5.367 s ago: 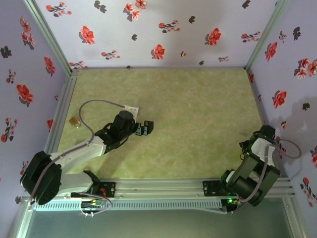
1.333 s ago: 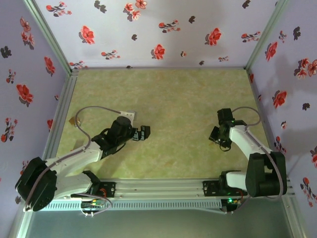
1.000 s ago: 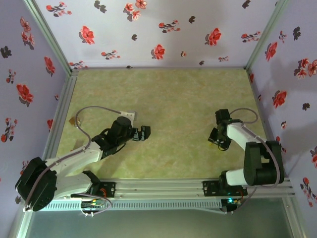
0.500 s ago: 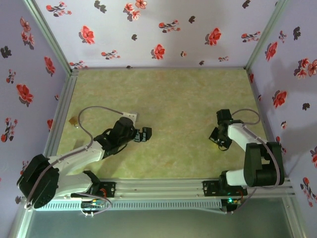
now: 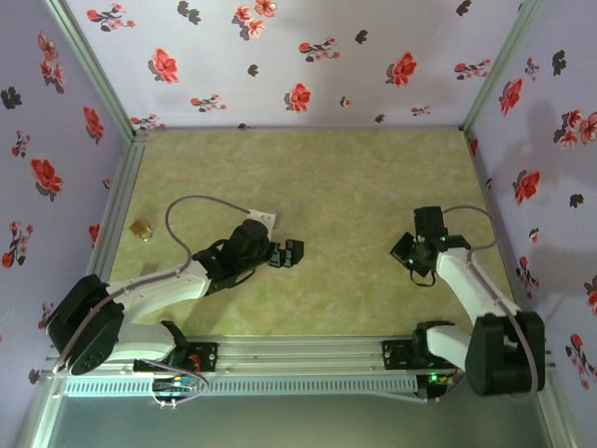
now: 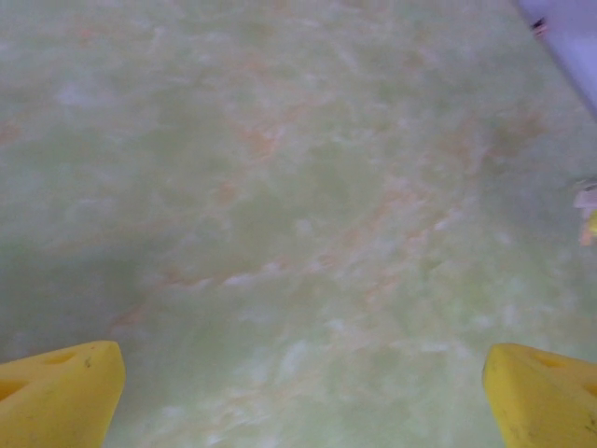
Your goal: Unlock with the key
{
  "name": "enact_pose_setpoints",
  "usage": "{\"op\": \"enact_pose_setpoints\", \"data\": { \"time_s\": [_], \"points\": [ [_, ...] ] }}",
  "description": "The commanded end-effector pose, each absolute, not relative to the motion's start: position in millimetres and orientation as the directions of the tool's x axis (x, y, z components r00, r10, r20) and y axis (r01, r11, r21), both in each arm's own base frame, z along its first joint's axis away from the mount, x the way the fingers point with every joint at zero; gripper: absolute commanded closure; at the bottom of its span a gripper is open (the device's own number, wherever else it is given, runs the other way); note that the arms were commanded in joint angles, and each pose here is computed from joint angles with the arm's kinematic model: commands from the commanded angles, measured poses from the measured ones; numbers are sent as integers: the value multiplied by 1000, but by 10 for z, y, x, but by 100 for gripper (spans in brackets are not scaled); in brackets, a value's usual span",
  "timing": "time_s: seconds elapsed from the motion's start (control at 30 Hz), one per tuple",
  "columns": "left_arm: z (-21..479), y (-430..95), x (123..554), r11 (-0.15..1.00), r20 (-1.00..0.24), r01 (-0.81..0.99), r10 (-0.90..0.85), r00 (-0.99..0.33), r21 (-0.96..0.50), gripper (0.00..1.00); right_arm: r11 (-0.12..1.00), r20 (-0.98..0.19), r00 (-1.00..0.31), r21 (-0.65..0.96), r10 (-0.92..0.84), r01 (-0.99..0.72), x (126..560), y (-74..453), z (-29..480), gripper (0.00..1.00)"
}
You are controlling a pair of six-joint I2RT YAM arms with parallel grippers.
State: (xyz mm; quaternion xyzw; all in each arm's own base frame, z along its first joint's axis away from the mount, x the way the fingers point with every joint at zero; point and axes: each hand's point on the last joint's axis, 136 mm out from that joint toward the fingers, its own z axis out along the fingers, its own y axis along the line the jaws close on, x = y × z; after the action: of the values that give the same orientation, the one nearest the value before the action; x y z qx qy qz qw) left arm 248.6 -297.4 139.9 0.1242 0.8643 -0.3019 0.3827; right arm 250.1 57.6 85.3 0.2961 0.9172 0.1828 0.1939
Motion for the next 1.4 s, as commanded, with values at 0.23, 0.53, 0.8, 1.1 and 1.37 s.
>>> {"op": "enact_pose_setpoints", "data": {
  "time_s": [0.23,0.53,0.8,1.1,1.37],
  "points": [
    [2187,-3677,2464,415,-548,385,-409,-730,-824,19,491,-233,-676,844,699,217,2868,1302,1928,100],
    [2279,-4033,2529,215,-374,306,-552,-745,-927,43,284,-182,-645,957,742,57,2950,1755,2483,100],
    [2384,-3982,2573,156,-323,294,-634,-703,-943,48,283,-170,-649,956,742,74,2906,1826,2361,100],
    [2358,-4134,2580,91,-253,253,-624,-739,-963,54,284,-170,-654,956,737,72,2902,1885,2330,100],
    [2361,-4180,2592,57,-220,237,-621,-752,-970,58,292,-169,-658,953,734,82,2874,1887,2241,100]
  ]
}}
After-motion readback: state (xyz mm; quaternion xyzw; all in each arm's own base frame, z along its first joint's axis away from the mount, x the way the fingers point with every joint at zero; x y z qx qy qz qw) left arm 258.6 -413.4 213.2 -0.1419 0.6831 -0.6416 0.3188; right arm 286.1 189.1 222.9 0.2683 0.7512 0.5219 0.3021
